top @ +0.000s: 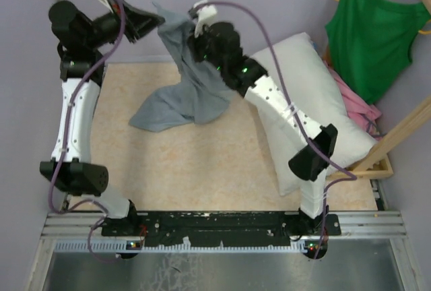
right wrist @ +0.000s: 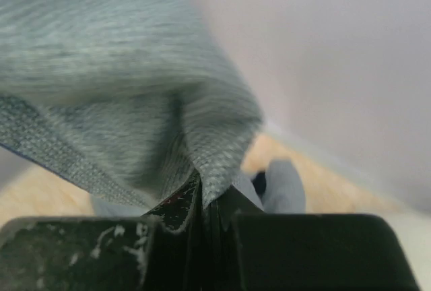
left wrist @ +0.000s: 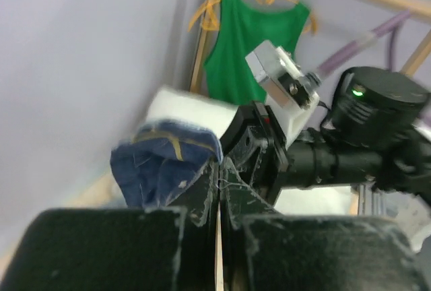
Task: Remove the pillowcase from the pillow
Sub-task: Adjust the pillowcase at the center of the board.
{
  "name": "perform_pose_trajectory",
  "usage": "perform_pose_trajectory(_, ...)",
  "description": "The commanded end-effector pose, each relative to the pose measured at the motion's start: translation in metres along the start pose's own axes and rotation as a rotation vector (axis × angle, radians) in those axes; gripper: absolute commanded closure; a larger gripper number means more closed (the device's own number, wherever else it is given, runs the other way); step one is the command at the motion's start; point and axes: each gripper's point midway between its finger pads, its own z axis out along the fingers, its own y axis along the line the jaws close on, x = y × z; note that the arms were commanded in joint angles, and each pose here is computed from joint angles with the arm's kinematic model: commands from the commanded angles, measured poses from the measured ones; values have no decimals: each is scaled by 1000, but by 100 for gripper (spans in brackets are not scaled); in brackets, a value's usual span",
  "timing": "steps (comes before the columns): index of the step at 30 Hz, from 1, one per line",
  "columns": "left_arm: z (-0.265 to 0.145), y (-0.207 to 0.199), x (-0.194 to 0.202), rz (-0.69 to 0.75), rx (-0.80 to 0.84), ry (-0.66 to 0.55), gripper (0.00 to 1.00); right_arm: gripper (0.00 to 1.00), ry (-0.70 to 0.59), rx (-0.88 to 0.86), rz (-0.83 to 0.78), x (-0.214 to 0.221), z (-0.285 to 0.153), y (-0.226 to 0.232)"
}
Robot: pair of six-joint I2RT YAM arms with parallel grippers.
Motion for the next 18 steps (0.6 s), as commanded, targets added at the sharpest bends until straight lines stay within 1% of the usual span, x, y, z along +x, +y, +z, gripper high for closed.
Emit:
perform_pose_trajectory(1,-36,26,68,41,-317,54,100,70,156,437,-198,90,-32,-9)
perform_pose_trajectory(2,-53,36,84,23,-429,61,100,37,170,361,-179,107,-30,11)
perform_pose_trajectory(3,-71,47,97,11,-549,72,100,11,184,259,-157,121,-28,33)
perform_pose_trajectory(4,-91,60,112,-3,-676,88,100,2,202,137,-151,134,-27,57)
perform_pose_trajectory(5,-111,68,120,-5,-787,99,100,1,215,26,-132,145,-30,77)
perform_pose_trajectory(6,-129,74,127,-4,-878,111,100,1,198,-79,-105,146,-35,93)
perform_pose_trajectory(8,-160,81,135,-2,-1014,141,100,1,125,-221,-34,143,-49,110)
perform_pose_trajectory(9,-171,82,139,-6,-1050,160,100,1,68,-277,19,139,-56,112)
perform_pose_trajectory(10,-182,84,145,-17,-1079,177,100,1,-31,-361,68,115,-72,115)
perform_pose_trajectory(12,-191,81,155,-38,-1090,206,100,1,-209,-422,182,85,-98,100)
perform_pose_trajectory(13,-195,79,161,-51,-1094,219,100,1,-276,-437,219,77,-107,89)
perform_pose_trajectory(14,-198,77,168,-66,-1098,236,100,1,-306,-444,253,74,-111,78)
perform_pose_trajectory(15,-202,76,176,-84,-1107,254,100,1,-288,-430,285,77,-105,65)
perform_pose_trajectory(17,-211,73,192,-118,-1131,288,100,1,-172,-352,332,94,-78,38)
perform_pose_trajectory(18,-215,70,200,-130,-1140,303,100,1,-116,-288,325,106,-63,23)
